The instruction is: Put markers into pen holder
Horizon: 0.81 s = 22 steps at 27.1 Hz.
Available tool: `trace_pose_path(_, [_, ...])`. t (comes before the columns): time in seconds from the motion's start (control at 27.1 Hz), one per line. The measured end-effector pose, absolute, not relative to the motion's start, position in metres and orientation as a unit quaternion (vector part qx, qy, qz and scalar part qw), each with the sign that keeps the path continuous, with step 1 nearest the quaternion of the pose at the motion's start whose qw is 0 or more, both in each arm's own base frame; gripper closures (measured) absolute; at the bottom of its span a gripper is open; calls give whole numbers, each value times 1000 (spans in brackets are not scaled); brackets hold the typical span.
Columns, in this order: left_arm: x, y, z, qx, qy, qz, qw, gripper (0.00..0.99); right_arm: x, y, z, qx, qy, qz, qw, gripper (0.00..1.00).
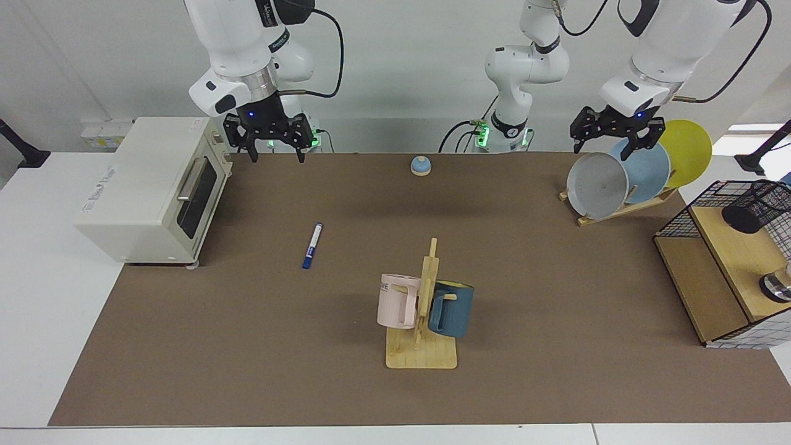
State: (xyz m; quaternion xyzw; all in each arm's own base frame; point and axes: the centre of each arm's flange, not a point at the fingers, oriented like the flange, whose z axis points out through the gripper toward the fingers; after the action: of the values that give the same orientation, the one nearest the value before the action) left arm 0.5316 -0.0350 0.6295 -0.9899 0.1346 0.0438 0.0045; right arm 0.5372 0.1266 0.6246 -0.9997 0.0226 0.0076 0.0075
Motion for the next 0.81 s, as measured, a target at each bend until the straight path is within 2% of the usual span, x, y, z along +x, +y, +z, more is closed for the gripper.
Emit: trace_pose_path(0.81, [531,-41,630,-989,140,44,5,0,534,122,619,-1000,22,10,4,4])
